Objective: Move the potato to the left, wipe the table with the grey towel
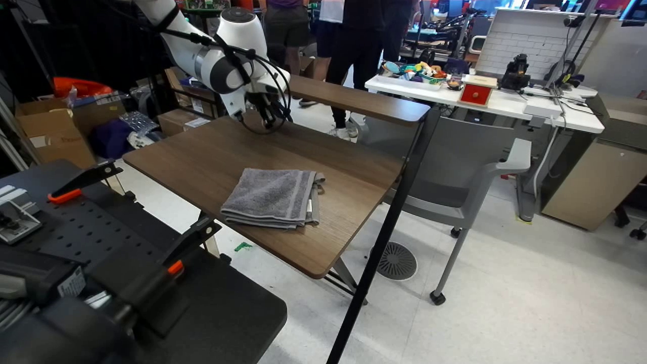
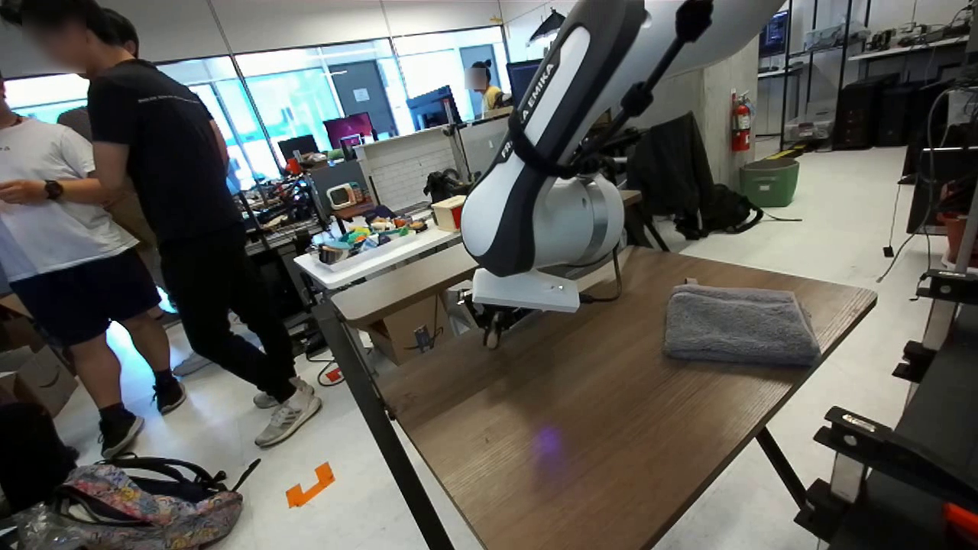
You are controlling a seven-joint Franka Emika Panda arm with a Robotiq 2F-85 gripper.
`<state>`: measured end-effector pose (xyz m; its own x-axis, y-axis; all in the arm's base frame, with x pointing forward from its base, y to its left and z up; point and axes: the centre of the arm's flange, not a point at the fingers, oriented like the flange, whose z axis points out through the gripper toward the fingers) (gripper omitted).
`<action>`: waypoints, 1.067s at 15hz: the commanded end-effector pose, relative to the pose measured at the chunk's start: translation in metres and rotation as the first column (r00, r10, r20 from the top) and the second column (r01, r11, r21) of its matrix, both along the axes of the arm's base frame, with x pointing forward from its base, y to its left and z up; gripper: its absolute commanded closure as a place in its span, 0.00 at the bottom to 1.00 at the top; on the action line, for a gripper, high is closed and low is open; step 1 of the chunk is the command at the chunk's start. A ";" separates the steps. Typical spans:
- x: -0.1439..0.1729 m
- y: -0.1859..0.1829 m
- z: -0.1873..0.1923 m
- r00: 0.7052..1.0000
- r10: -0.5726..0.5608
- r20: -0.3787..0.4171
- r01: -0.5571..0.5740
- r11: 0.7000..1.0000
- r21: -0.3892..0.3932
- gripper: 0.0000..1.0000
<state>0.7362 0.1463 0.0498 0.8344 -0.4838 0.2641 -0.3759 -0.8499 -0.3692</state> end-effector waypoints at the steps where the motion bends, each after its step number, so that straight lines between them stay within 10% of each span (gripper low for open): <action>1: 0.003 0.003 -0.001 0.999 0.022 -0.035 -0.021 1.000 0.016 0.55; 9: -0.051 -0.035 0.084 0.983 0.160 -0.090 -0.174 0.967 -0.186 0.00; 16: -0.093 -0.094 0.180 0.941 0.220 -0.258 -0.292 0.912 -0.288 0.00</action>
